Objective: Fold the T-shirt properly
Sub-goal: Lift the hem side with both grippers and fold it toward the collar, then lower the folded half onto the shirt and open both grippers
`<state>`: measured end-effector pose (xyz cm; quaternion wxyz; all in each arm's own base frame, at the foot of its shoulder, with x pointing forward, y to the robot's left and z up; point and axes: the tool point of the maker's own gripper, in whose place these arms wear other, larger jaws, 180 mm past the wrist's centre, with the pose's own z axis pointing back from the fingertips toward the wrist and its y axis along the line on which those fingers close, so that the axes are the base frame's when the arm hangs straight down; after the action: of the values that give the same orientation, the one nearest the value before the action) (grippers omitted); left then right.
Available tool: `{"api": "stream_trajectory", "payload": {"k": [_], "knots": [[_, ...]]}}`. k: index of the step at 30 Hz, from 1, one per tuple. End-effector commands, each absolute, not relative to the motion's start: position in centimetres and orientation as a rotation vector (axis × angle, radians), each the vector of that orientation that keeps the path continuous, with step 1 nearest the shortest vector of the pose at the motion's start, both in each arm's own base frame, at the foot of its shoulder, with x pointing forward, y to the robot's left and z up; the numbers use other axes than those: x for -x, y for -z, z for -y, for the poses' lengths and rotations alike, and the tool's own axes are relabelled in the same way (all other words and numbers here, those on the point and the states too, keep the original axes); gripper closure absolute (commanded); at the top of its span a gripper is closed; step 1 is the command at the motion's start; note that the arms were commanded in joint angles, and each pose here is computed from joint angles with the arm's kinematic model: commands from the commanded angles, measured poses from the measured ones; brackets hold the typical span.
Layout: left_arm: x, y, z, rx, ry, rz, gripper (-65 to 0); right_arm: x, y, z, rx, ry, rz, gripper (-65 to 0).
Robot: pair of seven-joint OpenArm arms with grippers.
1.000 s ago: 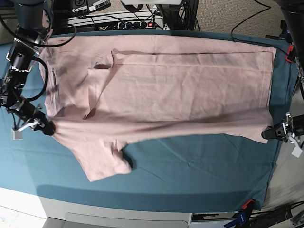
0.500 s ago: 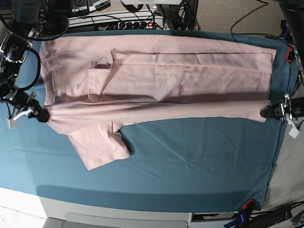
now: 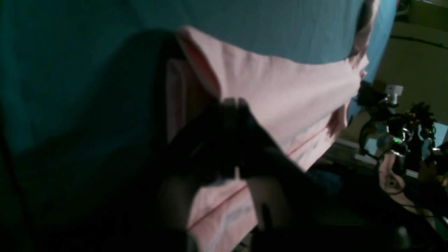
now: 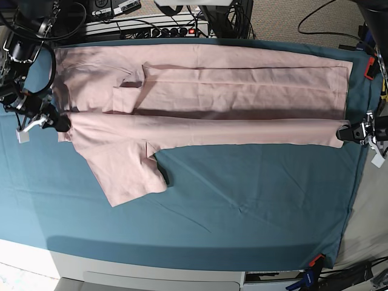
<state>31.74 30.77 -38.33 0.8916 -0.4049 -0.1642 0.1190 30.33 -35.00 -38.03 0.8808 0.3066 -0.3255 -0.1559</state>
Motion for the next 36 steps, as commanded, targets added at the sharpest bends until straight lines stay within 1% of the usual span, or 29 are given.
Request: {"api": "stream_trajectory", "payload": {"k": [1, 9, 14, 24, 29, 33, 36], "knots": [[-32.7, 36.6, -32.1, 0.828, -0.237, 0.394, 0.0, -30.9, 36.3, 36.4, -0.615, 0.311, 0.726, 0.0], [-32.7, 36.6, -32.1, 0.828, -0.237, 0.394, 0.0, -28.9, 37.6, 36.4, -0.610, 0.311, 0.654, 0.0], [-32.7, 36.6, -32.1, 0.827, -0.237, 0.394, 0.0, -28.4, 37.7, 36.0, -0.636, 0.317, 0.645, 0.0], [-32.7, 36.6, -32.1, 0.828, -0.237, 0.393, 0.0, -26.4, 38.9, 35.5, -0.639, 0.296, 0.545, 0.0], [-32.0, 37.3, -32.0, 0.825, -0.244, 0.374, 0.0, -26.1, 38.9, 35.2, -0.656, 0.299, 0.539, 0.0], [-29.9, 39.1, -32.0, 0.818, -0.271, 0.326, 0.0, -26.1, 38.6, 35.0, -0.687, 0.317, 0.562, 0.0], [-29.1, 40.3, -32.1, 0.808, -0.310, 0.336, 0.0, -26.0, 38.8, 35.1, -0.688, 0.336, 0.581, 0.0]]}}
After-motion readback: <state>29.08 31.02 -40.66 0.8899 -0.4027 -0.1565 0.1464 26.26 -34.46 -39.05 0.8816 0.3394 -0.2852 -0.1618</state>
